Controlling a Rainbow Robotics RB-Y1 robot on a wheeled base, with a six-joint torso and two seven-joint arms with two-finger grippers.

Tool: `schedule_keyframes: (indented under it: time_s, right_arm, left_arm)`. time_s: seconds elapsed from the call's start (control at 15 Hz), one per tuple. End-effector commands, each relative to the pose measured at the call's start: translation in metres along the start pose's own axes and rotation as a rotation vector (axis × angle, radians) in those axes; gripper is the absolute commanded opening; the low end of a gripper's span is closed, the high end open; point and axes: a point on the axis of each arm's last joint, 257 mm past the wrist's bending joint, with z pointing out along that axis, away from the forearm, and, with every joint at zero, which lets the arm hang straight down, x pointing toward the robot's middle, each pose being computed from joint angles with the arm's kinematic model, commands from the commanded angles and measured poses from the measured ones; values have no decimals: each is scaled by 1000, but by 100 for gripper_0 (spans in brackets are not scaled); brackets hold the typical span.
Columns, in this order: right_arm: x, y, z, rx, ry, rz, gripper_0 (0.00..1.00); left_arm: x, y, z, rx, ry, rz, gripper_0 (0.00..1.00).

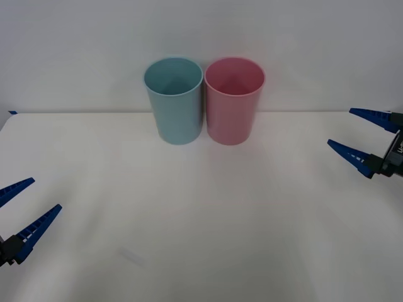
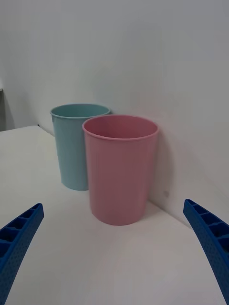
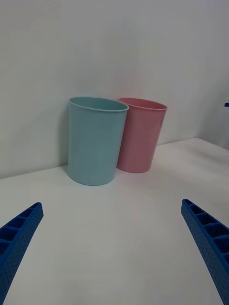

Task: Grasp the object on the table and drop it into the matching bin: aluminum can to the light blue bin, PET bottle to the pink bin.

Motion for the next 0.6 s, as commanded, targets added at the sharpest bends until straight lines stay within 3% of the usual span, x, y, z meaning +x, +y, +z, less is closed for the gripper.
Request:
schedule_keyframes:
  time_s: [0.07,0.27,0.6]
  right_arm:
    - [19,0,-32,50,22,31,100]
    - [39,4,-72,110,44,79,100]
    - [40,37,-117,135,65,112,100]
  left_arm:
    - [0,0,0,0,0,0,100]
    - [0,0,0,0,0,0,100]
    - [0,0,0,0,0,0,100]
